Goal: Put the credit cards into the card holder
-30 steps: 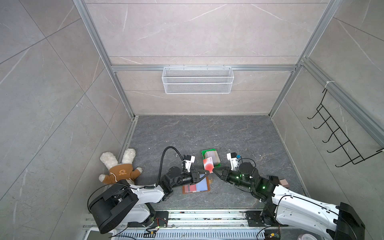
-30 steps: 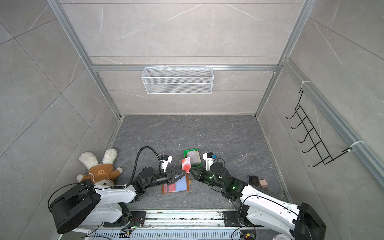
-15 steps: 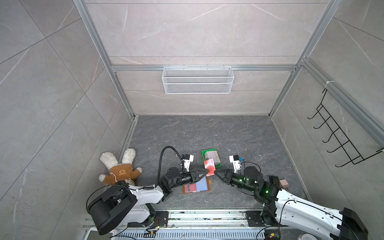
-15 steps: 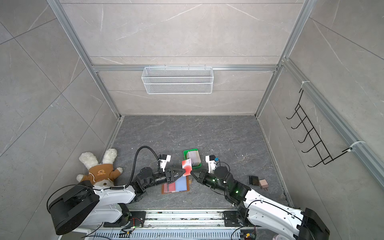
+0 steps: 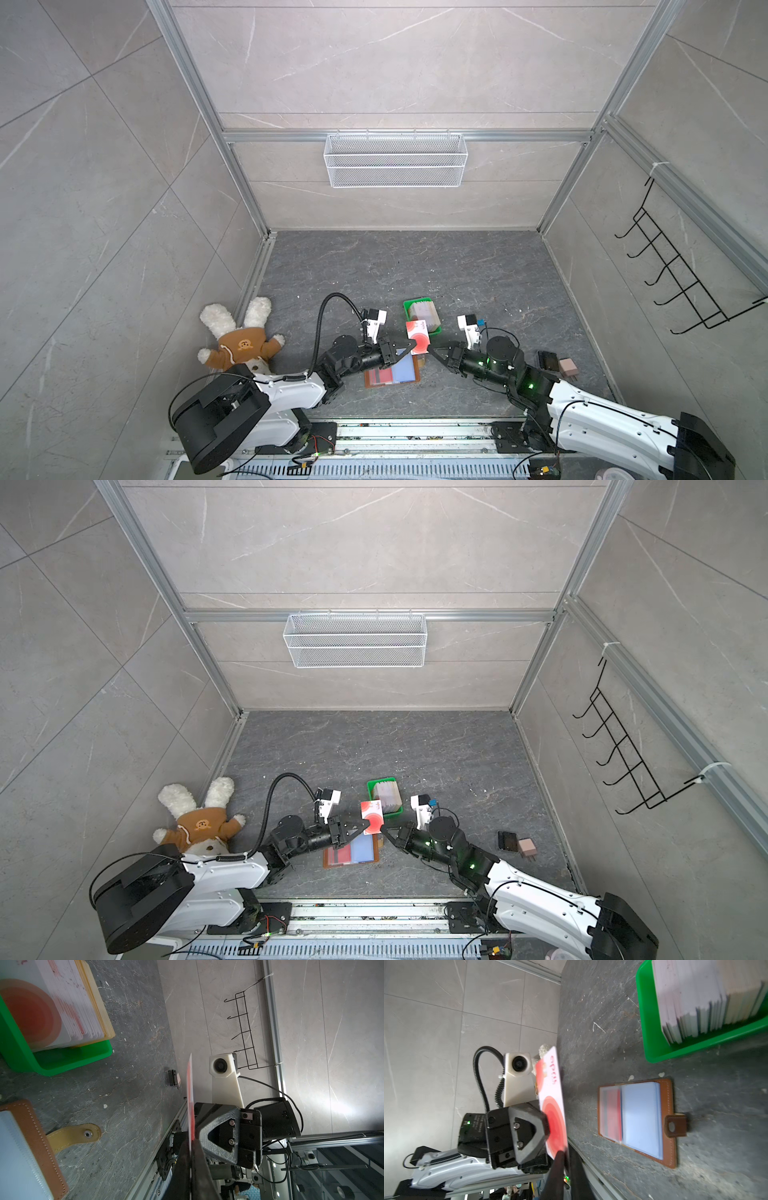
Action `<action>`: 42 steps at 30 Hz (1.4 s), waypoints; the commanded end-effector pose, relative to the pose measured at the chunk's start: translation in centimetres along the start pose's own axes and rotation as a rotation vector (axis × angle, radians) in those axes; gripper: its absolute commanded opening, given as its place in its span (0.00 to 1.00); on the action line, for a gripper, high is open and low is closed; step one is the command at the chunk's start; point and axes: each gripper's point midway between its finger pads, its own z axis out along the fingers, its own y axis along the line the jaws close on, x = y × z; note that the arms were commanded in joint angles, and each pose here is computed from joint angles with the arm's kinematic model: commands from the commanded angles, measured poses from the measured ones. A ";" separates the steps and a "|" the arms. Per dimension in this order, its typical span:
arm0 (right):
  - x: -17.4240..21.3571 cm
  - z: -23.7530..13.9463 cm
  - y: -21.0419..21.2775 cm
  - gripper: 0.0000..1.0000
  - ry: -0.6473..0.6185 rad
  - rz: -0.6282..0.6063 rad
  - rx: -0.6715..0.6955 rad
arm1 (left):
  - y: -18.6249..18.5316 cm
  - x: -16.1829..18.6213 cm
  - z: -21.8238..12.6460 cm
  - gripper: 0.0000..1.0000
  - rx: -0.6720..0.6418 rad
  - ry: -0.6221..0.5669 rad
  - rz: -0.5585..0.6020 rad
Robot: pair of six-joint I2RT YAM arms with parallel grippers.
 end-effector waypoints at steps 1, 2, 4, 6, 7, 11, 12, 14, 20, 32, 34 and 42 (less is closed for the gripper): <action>0.3 0.1 -1.7 0.20 0.011 -0.026 0.098 | -0.1 -0.2 -0.4 0.00 -0.012 -0.015 0.041; 0.4 0.1 -2.0 0.22 0.015 -0.042 0.129 | 0.3 -0.1 -0.5 0.00 -0.035 -0.011 0.042; 0.7 0.2 -2.4 0.24 0.023 -0.081 0.177 | 1.2 0.1 -0.7 0.00 -0.089 -0.003 0.043; 1.1 0.3 -2.8 0.25 0.032 -0.123 0.224 | 2.0 0.2 -1.1 0.00 -0.141 0.002 0.050; 1.2 0.3 -3.1 0.26 0.034 -0.142 0.254 | 2.4 0.4 -1.3 0.00 -0.169 0.009 0.052; 1.7 0.5 -4.0 0.23 0.040 -0.205 0.346 | 3.5 0.8 -2.7 0.00 -0.284 0.034 0.079; 1.8 0.6 -4.2 0.23 0.043 -0.209 0.358 | 3.7 0.8 -3.1 0.00 -0.304 0.030 0.085; 2.0 0.9 -4.4 0.22 0.053 -0.252 0.376 | 4.0 1.0 -3.8 0.00 -0.335 0.032 0.089; 2.4 1.3 -5.9 0.23 0.069 -0.303 0.455 | 5.9 1.6 -6.0 0.00 -0.463 0.044 0.100; 3.0 2.3 -7.8 0.24 0.101 -0.360 0.524 | 8.0 2.0 -8.8 0.00 -0.600 0.031 0.115; 3.2 2.6 -8.1 0.24 0.111 -0.364 0.528 | 8.4 2.0 -9.0 0.00 -0.619 0.028 0.109; 4.1 3.8 -9.3 0.23 0.128 -0.323 0.527 | 9.3 1.9 -9.2 0.00 -0.617 0.004 0.068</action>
